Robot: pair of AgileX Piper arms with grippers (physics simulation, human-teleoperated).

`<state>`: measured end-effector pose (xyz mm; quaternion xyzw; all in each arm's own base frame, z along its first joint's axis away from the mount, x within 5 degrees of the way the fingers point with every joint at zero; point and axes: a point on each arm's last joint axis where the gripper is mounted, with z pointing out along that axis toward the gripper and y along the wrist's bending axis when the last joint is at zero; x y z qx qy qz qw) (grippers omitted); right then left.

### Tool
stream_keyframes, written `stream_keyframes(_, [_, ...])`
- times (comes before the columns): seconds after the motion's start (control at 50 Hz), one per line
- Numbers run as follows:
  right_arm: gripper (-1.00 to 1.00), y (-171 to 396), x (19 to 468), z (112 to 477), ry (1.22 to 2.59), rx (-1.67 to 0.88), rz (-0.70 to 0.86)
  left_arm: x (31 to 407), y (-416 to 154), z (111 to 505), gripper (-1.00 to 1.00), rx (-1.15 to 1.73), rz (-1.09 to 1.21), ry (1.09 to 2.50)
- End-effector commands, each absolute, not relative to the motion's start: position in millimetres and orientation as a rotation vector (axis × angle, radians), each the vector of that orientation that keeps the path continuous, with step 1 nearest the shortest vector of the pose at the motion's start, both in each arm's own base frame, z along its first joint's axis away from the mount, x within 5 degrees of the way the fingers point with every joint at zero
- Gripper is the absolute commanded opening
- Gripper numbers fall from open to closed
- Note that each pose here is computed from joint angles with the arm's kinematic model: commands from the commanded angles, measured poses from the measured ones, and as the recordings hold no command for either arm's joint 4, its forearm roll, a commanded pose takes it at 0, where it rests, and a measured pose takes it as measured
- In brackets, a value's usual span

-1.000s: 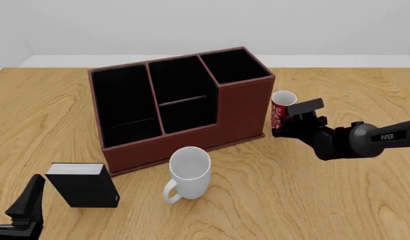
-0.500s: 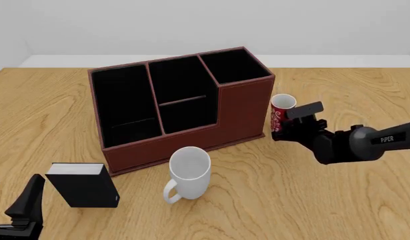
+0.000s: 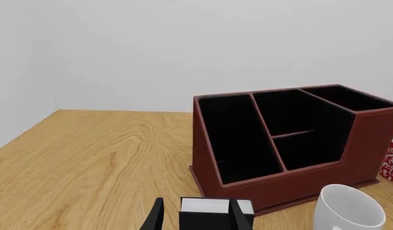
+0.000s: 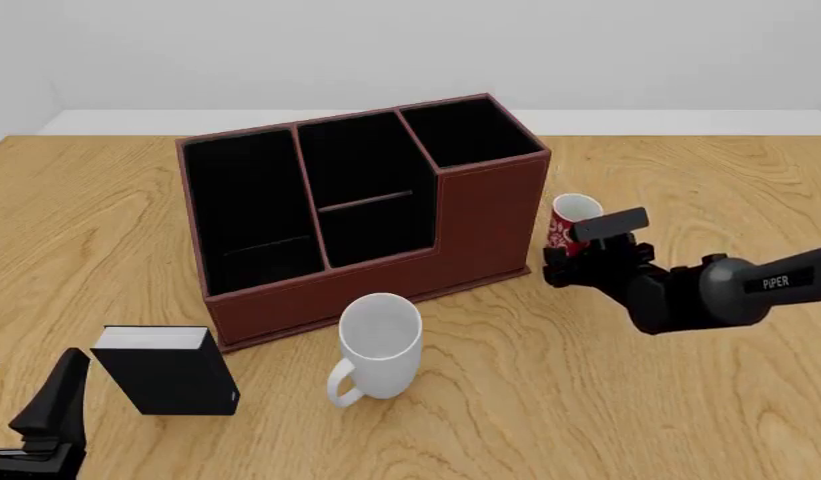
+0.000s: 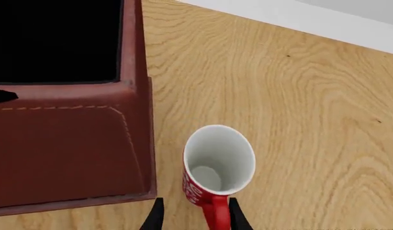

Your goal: Pick up the red mug and place it to the right of the caddy.

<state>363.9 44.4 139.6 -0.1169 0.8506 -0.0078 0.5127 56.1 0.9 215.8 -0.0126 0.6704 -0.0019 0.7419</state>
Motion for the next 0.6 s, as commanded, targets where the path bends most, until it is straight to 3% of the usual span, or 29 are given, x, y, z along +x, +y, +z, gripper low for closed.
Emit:
stream_keyframes(0.02, [1.00, 44, 362, 139, 2.044, -0.271, -0.014, 56, 1, 216, 1.00, -0.028, -0.004, 1.469])
stream_keyframes(0.6, [1.00, 24, 315, 161, 2.005, -0.203, -0.034, 56, 1, 216, 1.00, -0.026, -0.005, 1.468])
